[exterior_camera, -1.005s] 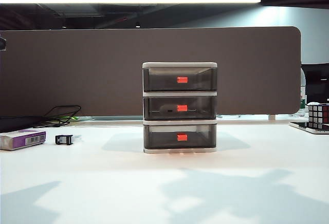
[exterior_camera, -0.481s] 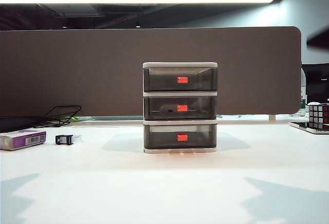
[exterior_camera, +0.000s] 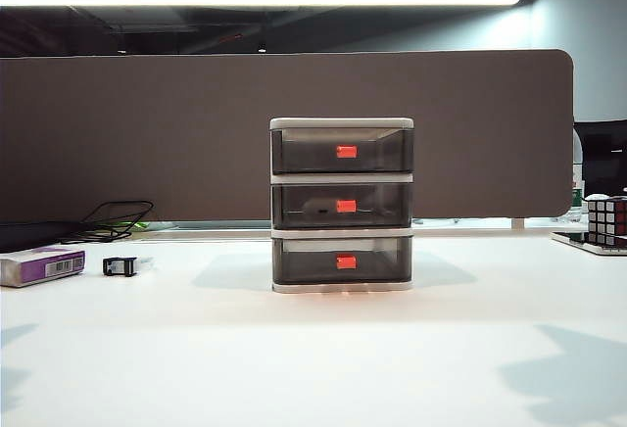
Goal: Open the second layer of the drawer on the table, pick up the earphone case on the table and put it in, and finally close the drawer.
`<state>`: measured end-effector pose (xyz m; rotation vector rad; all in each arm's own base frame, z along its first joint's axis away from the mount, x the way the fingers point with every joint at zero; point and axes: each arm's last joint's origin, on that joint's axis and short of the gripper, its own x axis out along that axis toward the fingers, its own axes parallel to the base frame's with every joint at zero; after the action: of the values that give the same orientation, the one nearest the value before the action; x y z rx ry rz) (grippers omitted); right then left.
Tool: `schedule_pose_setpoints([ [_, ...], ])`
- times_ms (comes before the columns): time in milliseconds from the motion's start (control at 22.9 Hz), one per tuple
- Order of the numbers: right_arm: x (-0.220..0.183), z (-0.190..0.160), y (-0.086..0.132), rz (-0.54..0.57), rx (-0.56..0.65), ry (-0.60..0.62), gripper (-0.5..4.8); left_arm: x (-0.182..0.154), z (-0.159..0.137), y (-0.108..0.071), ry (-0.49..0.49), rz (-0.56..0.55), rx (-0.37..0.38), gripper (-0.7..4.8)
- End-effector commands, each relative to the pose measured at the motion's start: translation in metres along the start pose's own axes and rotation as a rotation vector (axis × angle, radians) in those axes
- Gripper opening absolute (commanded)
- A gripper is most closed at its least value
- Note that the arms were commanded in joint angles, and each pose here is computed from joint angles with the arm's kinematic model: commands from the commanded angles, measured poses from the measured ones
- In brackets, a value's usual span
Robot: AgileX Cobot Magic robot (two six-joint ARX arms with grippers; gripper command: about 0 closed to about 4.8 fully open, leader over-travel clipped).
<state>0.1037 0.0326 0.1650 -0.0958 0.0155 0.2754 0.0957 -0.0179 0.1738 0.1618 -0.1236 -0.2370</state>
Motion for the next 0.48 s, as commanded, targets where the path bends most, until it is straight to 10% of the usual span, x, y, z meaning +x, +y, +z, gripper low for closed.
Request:
schedule_pose_setpoints([
  [44,0.000,0.001,-0.009,-0.013,-0.016,-0.034,-0.05,0.000,0.004,0.001,-0.025,0.003,0.003,-0.06],
  [481,-0.003,0.004,-0.030,-0.133,0.006,-0.077,-0.05,0.000,0.003,0.003,-0.006,0.067,0.003,-0.06],
])
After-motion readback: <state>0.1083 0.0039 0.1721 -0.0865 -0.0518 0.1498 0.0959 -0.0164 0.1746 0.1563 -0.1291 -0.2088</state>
